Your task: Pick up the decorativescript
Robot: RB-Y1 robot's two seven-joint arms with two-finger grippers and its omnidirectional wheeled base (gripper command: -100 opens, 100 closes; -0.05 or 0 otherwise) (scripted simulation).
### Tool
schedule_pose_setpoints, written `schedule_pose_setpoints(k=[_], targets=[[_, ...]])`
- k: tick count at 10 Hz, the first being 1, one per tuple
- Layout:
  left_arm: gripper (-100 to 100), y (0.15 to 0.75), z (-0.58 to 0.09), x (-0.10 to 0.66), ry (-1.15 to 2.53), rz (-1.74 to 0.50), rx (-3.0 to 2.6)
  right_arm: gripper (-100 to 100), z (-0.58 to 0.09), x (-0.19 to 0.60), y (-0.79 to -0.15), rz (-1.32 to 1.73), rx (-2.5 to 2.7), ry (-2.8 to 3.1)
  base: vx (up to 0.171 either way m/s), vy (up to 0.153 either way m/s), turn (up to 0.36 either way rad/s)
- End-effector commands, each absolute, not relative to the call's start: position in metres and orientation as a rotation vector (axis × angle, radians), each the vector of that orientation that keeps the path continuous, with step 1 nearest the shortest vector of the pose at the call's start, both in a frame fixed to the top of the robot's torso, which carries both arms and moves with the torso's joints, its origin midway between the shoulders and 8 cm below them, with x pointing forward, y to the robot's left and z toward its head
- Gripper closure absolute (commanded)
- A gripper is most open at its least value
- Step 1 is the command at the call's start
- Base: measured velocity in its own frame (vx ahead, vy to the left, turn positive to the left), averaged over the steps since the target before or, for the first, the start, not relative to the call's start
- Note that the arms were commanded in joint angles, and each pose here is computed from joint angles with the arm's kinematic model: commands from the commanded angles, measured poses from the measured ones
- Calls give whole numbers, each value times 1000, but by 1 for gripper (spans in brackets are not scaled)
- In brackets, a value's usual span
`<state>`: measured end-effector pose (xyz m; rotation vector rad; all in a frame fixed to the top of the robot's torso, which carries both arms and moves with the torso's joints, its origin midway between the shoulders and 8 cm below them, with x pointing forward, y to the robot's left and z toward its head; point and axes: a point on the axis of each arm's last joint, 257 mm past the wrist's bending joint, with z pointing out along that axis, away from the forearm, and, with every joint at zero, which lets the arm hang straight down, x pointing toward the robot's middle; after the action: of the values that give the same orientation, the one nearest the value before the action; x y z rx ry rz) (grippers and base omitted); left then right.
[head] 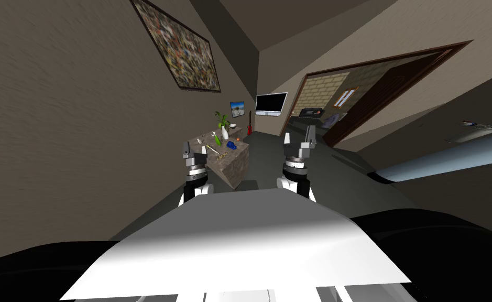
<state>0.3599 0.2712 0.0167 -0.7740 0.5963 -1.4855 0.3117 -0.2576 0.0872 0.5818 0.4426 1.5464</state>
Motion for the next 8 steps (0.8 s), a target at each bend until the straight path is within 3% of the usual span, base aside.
schedule_pose_setpoints(k=[1,8], targets=[[-100,265,12,369,636,-1529,-786,0,87,312,-258,1546,582,443,-15,51,1],[-100,247,-10,411,722,-1697,-933,0,87,312,-258,1546,582,443,-17,99,-17]])
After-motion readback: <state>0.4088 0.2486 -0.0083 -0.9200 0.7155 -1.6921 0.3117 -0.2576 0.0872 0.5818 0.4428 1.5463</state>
